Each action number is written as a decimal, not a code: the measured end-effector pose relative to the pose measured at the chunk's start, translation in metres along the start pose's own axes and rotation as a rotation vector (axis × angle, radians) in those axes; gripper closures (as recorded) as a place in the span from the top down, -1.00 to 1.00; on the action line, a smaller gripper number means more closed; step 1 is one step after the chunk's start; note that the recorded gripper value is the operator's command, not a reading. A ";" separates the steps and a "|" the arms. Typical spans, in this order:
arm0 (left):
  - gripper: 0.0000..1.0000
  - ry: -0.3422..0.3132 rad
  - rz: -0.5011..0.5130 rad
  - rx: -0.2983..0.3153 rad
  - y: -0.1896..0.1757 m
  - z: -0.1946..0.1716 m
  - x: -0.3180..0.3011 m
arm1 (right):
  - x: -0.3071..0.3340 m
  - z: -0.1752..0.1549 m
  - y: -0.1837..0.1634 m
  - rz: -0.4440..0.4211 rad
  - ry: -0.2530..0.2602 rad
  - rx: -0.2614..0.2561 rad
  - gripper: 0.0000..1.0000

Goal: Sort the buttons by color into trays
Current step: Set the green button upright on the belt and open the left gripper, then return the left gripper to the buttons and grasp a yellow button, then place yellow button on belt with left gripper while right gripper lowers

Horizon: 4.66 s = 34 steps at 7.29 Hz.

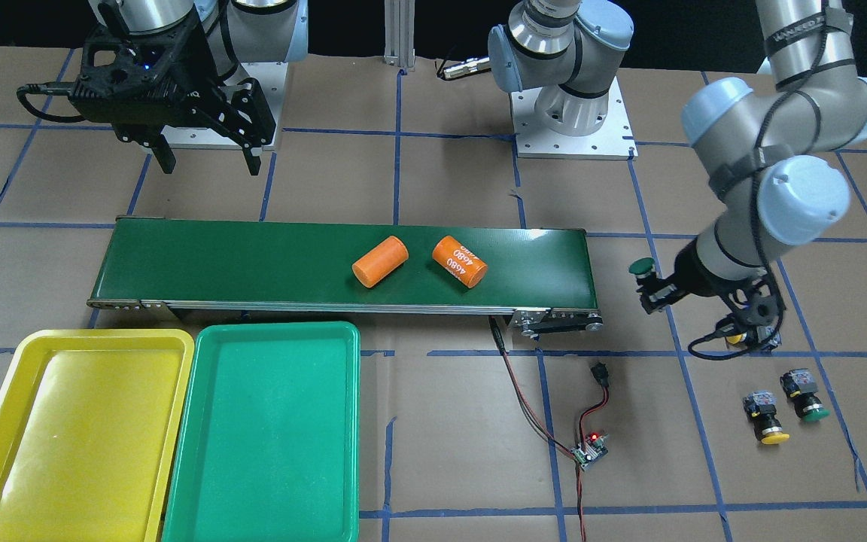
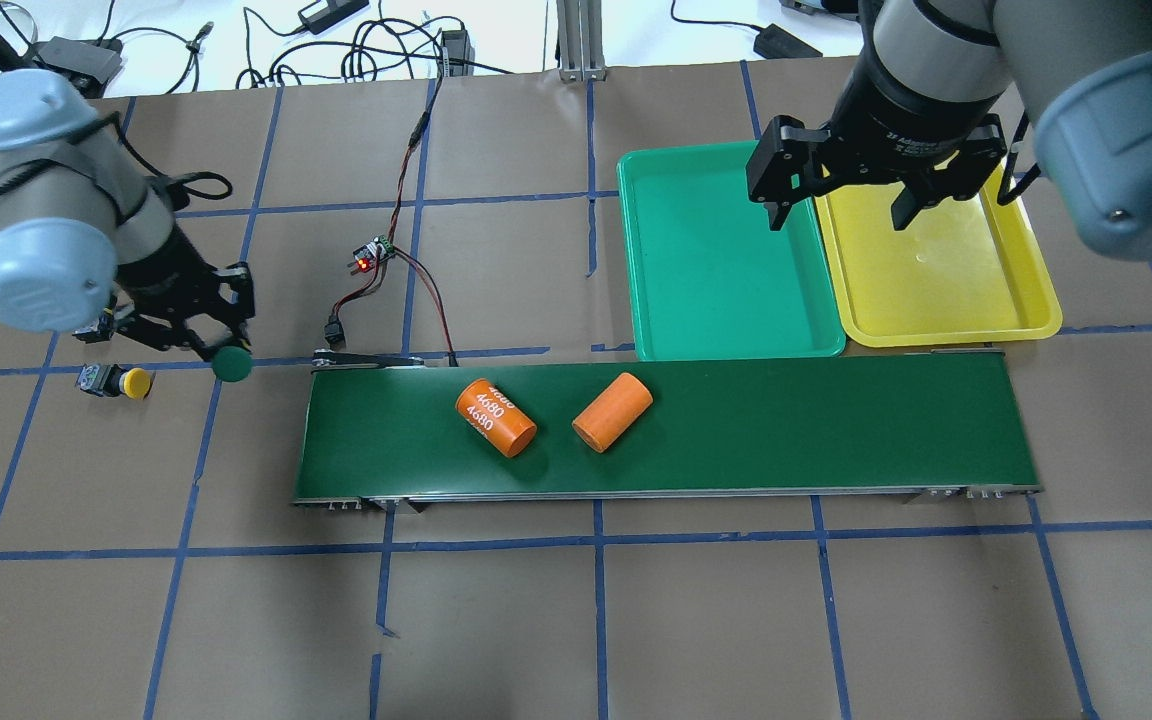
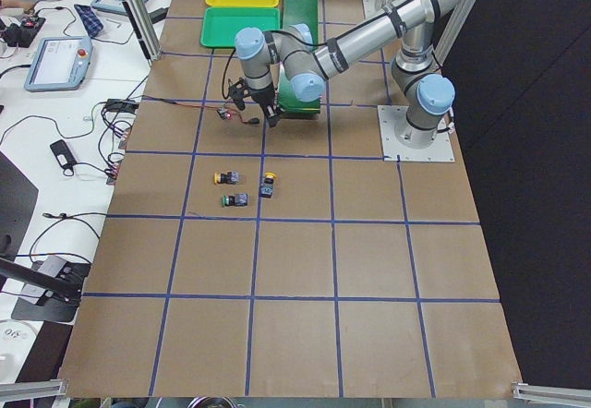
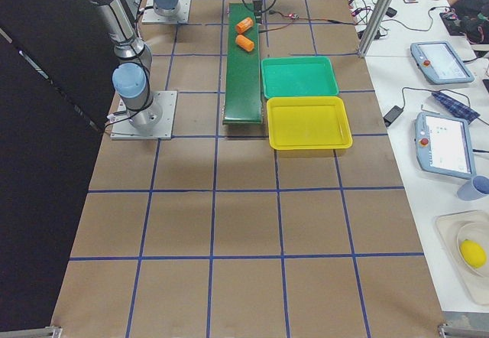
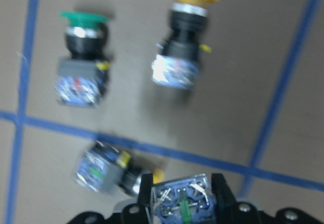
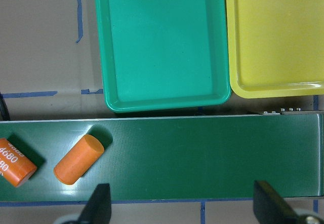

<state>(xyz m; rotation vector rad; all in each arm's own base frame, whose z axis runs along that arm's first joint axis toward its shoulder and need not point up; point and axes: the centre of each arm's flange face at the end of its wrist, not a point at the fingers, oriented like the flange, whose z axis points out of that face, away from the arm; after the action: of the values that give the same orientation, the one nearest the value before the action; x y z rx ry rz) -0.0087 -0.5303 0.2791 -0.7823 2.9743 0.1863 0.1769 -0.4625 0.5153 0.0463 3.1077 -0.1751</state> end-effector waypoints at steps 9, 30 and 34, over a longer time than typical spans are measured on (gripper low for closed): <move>1.00 -0.074 -0.130 0.075 0.014 -0.012 0.007 | 0.001 0.001 0.000 0.001 0.002 -0.003 1.00; -0.84 0.085 0.163 0.118 -0.087 0.093 -0.192 | 0.028 0.113 0.025 -0.027 0.239 -0.113 1.00; -0.98 0.097 -0.051 0.076 -0.007 0.020 -0.070 | 0.032 0.124 0.021 -0.014 0.228 -0.033 1.00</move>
<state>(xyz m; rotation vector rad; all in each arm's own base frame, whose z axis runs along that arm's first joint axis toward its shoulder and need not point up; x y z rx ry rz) 0.0562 -0.4991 0.2645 -0.8809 3.0264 0.0342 0.1491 -0.4544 0.3884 0.0474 3.3382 -0.1270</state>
